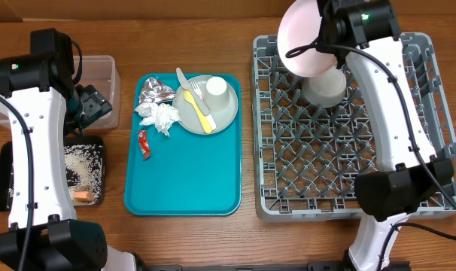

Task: Sort waste into correct bins and load items into the dishwasher rack
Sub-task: 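Carry the white plate with the right gripper over the dishwasher rack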

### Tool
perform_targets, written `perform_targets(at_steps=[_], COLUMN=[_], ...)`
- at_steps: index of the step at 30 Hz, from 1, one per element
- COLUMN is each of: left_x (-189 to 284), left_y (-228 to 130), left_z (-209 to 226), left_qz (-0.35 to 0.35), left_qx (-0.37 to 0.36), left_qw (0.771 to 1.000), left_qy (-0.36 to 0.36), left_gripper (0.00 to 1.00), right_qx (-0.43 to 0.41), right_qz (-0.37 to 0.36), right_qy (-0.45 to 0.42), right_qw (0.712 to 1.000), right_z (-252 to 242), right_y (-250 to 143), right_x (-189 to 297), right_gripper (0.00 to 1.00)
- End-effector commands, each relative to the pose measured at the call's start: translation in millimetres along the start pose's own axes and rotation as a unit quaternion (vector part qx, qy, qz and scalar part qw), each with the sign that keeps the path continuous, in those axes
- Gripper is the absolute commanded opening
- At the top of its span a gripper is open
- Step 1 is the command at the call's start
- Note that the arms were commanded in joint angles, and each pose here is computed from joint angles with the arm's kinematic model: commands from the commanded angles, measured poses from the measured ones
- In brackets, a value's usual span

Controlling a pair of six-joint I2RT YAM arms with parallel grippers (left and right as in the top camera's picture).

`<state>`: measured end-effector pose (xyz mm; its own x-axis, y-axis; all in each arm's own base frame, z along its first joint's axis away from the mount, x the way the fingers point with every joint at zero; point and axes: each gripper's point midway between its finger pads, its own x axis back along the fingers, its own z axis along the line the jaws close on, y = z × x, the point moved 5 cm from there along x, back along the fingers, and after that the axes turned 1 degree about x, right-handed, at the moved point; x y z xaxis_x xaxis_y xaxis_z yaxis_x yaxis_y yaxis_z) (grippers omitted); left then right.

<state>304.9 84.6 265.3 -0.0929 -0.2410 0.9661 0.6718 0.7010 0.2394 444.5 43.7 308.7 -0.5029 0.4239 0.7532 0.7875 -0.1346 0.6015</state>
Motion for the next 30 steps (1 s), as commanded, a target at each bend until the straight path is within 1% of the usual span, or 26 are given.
perform_targets(at_steps=[1,5,14,20,24,30], left_x=[7.8,7.8,7.8,7.8,7.8,7.8], left_y=[3.7,3.7,3.7,3.7,3.7,3.7], left_z=[2.2,2.2,2.2,2.2,2.2,2.2], left_qz=[-0.015,-0.015,-0.016,-0.015,-0.016,-0.016], left_qx=[-0.001,-0.001,-0.001,-0.001,-0.001,-0.001], left_qw=[1.0,1.0,1.0,1.0,1.0,1.0], left_qy=[-0.002,-0.002,-0.002,-0.002,-0.002,-0.002], left_gripper=[1.0,1.0,1.0,1.0,1.0,1.0], right_qx=[0.009,0.015,0.036,0.043,0.043,0.047], right_qz=[-0.006,0.002,0.004,0.014,0.004,-0.002], right_qy=[-0.06,-0.063,-0.056,-0.087,-0.107,-0.112], right_qw=[0.998,0.998,0.998,0.995,0.993,0.993], right_z=[-3.2,3.1,21.4,20.8,17.8,19.0], right_y=[-5.1,-13.5,-25.1,-38.0,-35.7,-35.4], right_x=[-17.9,-31.8,-33.6,-48.6,-50.1,-47.7], right_gripper=[0.04,0.04,0.04,0.04,0.04,0.04])
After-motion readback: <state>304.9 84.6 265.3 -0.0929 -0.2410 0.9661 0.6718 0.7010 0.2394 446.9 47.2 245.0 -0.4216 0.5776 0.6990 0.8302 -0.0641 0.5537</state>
